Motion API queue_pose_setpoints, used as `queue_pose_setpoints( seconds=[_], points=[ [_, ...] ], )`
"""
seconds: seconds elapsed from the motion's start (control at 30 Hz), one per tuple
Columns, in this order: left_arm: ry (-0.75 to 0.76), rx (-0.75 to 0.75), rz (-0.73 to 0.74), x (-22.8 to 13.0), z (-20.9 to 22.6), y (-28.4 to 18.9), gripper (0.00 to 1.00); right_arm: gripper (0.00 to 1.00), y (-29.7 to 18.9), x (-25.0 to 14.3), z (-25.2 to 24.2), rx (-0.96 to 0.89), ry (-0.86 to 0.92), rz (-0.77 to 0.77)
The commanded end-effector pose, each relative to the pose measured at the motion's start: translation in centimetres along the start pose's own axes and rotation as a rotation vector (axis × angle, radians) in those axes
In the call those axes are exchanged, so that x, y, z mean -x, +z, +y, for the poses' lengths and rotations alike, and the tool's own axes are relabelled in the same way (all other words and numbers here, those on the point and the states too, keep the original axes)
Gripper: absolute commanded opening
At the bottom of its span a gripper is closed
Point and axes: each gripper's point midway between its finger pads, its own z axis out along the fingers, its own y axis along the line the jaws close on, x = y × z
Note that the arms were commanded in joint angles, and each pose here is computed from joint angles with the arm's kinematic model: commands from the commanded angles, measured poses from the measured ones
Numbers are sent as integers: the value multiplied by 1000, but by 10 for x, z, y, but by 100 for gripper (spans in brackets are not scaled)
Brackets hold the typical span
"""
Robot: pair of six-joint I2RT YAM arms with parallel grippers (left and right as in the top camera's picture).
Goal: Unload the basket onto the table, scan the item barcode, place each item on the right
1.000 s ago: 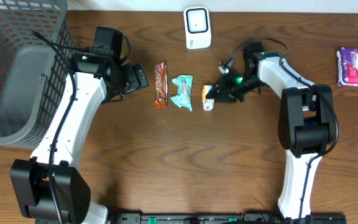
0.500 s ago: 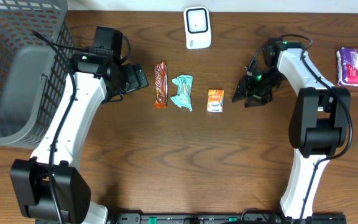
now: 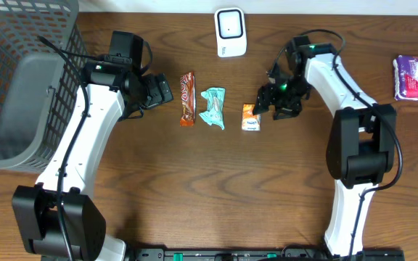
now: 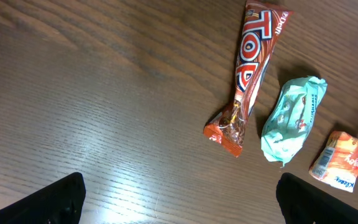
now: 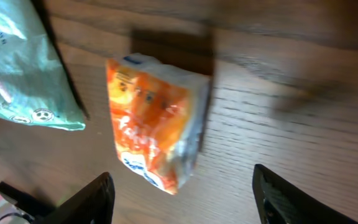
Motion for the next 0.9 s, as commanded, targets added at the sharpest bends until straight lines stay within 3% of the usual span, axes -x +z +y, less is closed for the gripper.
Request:
queue_pose_setpoints(
  seconds=[0.0,0.23,0.7,0.77,0.87],
  points=[
    [-2,8,-11,3,1,-2,98,65,-9,5,12,7,-32,-39],
    [-2,8,-11,3,1,-2,98,63,-9,8,6,-23,20,-53],
    [-2,8,-12,3,1,-2,98,50,27,1,9,27,57,-40],
    [-2,8,-12,3,1,-2,98,41,32,-3,7,34,61,-31],
    [-2,8,-12,3,1,-2,98,19,34,-9,5,29,71,-10]
  ],
)
